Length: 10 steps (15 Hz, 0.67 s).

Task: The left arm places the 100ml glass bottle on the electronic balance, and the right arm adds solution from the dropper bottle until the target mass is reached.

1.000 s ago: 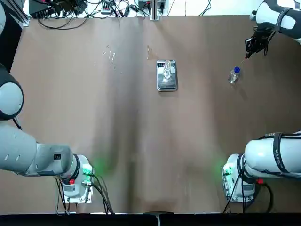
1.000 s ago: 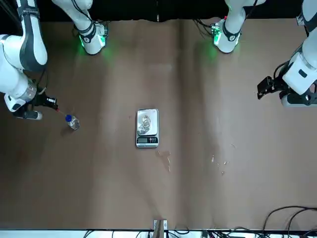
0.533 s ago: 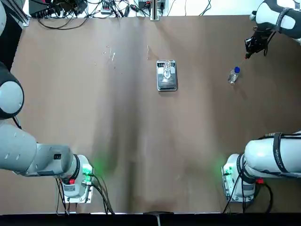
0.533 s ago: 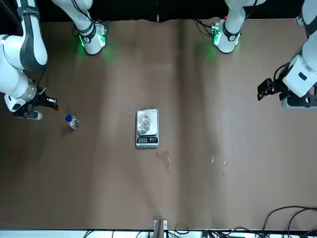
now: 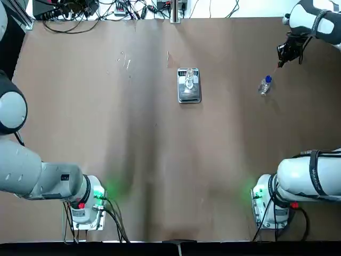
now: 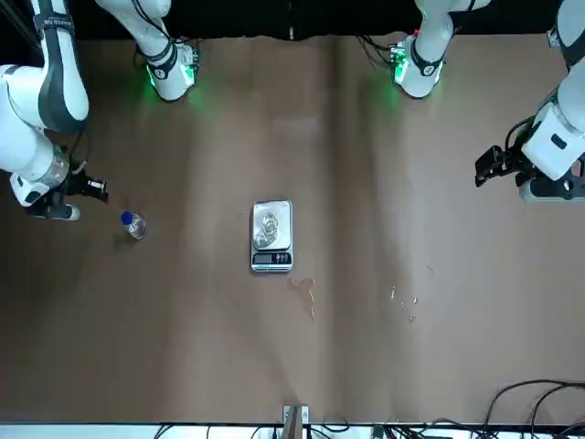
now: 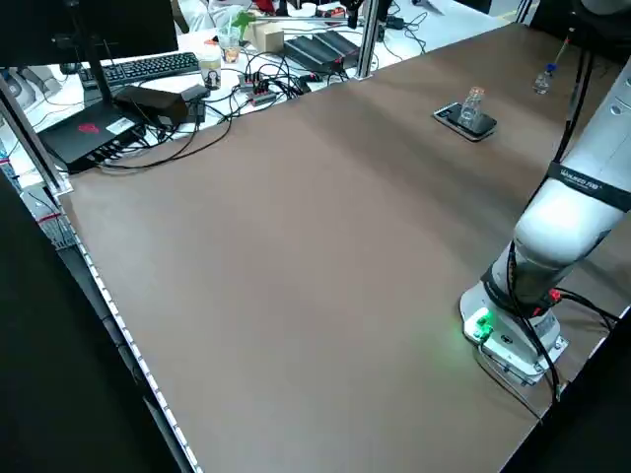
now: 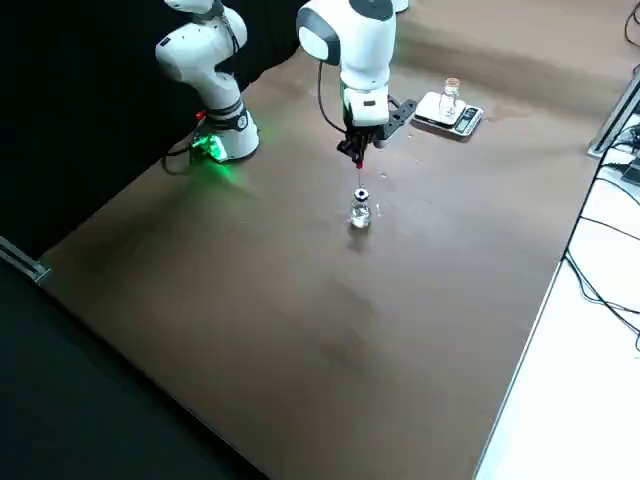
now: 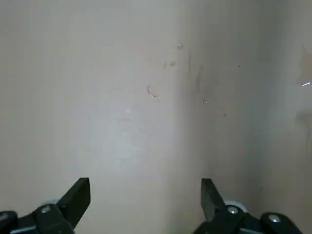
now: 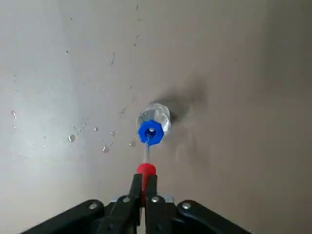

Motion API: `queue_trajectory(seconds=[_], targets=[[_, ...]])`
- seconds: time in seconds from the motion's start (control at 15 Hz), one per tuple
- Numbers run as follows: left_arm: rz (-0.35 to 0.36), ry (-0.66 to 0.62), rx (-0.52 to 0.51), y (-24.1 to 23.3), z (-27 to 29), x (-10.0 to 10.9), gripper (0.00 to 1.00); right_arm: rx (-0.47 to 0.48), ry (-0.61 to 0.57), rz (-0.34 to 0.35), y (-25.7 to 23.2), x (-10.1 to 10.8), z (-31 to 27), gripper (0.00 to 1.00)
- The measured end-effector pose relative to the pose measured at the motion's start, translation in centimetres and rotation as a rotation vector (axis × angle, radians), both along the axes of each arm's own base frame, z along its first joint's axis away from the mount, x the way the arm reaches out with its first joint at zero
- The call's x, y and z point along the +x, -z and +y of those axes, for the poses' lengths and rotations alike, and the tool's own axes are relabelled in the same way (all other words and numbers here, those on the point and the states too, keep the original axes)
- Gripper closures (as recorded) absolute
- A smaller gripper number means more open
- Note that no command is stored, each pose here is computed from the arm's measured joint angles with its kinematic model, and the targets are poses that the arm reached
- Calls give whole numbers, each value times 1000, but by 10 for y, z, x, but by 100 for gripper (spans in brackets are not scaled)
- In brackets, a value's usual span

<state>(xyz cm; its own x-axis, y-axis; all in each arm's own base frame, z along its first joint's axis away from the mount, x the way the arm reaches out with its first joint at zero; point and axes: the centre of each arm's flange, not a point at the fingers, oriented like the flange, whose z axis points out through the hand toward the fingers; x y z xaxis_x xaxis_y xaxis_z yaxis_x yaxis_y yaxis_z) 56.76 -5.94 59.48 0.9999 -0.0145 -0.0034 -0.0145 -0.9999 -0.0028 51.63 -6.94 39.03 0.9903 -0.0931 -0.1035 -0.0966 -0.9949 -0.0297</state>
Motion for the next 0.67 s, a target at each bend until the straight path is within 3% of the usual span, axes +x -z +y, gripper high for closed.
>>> queue_trajectory(seconds=[0.67], targets=[[3,1,0,3,0,2,0,0,-6,4,9,2,0,95]])
